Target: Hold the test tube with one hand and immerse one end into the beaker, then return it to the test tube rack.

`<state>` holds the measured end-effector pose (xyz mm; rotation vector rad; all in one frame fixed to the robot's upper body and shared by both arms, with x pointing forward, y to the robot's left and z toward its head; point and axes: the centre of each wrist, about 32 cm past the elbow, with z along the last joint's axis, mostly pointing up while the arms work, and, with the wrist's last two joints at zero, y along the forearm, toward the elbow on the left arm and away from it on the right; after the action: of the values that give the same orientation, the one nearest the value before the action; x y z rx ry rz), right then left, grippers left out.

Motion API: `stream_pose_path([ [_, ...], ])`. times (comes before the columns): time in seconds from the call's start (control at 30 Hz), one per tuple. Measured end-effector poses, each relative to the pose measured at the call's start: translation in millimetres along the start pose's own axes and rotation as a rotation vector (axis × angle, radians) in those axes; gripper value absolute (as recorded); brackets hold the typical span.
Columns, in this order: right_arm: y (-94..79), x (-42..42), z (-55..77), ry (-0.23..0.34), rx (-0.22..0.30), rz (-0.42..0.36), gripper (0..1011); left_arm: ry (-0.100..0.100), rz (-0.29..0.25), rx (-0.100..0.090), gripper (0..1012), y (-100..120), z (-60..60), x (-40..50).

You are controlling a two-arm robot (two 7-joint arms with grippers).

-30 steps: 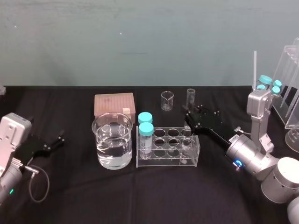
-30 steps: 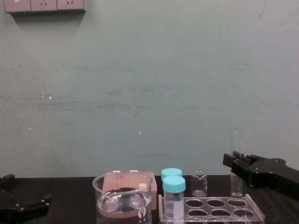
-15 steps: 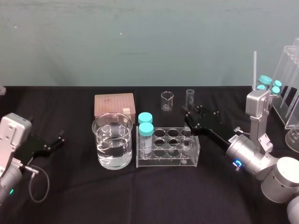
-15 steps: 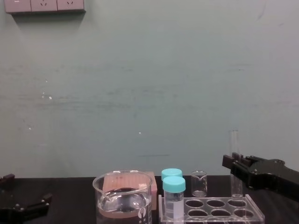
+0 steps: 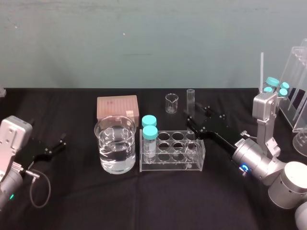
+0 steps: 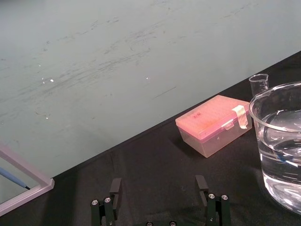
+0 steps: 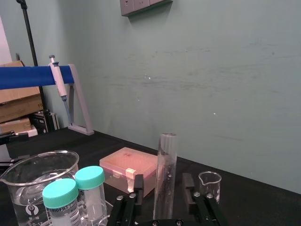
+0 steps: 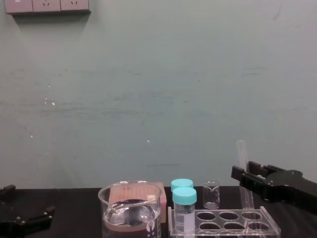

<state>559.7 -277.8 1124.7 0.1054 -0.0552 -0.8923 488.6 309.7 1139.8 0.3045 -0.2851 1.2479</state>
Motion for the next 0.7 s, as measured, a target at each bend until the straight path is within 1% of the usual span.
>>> stream_pose_path([
  [0.03,0.0,0.0,0.0,0.0,0.0,0.0,567,0.0,0.0,0.0,1000,0.0,0.0,0.0],
  [0.1,0.0,0.0,0.0,0.001,0.0,0.0,600,0.0,0.0,0.0,1000,0.0,0.0,0.0],
  [0.13,0.0,-0.1,0.0,0.001,0.0,0.0,668,0.0,0.0,0.0,1000,0.0,0.0,0.0],
  [0.17,-0.1,-0.1,0.0,0.001,0.0,0.0,685,0.0,0.0,0.0,1000,0.0,0.0,0.0],
  [0.2,0.0,-0.1,0.0,0.001,0.001,0.0,728,0.0,0.0,0.0,1000,0.0,0.0,0.0],
  [0.23,0.0,-0.1,0.0,0.001,0.001,0.0,741,0.0,0.0,0.0,1000,0.0,0.0,0.0],
  [0.3,0.0,-0.1,0.1,0.001,0.001,0.0,820,0.0,0.0,0.0,1000,0.0,0.0,0.0],
  [0.33,0.0,-0.1,0.1,0.001,0.001,0.0,840,0.0,0.0,0.0,1000,0.0,0.0,0.0],
  [0.37,0.0,-0.1,0.7,0.0,0.004,0.0,856,0.0,0.0,0.0,1000,0.0,0.0,0.0],
  [0.4,0.0,0.1,2.0,-0.002,0.01,0.0,893,0.0,0.0,0.0,1000,0.0,0.0,0.0],
  [0.47,-0.4,1.4,11.3,-0.019,0.052,-0.003,941,0.0,0.0,0.0,1000,0.0,0.0,0.0],
  [0.5,-2.0,2.8,18.8,-0.033,0.089,-0.012,954,0.0,0.0,0.0,1000,0.0,0.0,0.0],
  [0.53,-2.0,2.8,18.8,-0.033,0.089,-0.012,985,0.0,0.0,0.0,1000,0.0,0.0,0.0],
  [0.57,-3.9,4.6,27.4,-0.05,0.127,-0.027,1003,0.0,0.0,0.0,1000,0.0,0.0,0.0],
  [0.63,-6.8,6.8,35.0,-0.066,0.162,-0.051,1002,0.0,0.0,0.0,1000,0.0,0.0,0.0],
  [0.67,-11.2,9.6,40.6,-0.081,0.187,-0.086,1002,0.0,0.0,0.0,1000,0.0,0.0,0.0],
  [0.7,-13.5,10.9,42.4,-0.089,0.194,-0.107,1002,0.0,0.0,0.0,1000,0.0,0.0,0.0],
])
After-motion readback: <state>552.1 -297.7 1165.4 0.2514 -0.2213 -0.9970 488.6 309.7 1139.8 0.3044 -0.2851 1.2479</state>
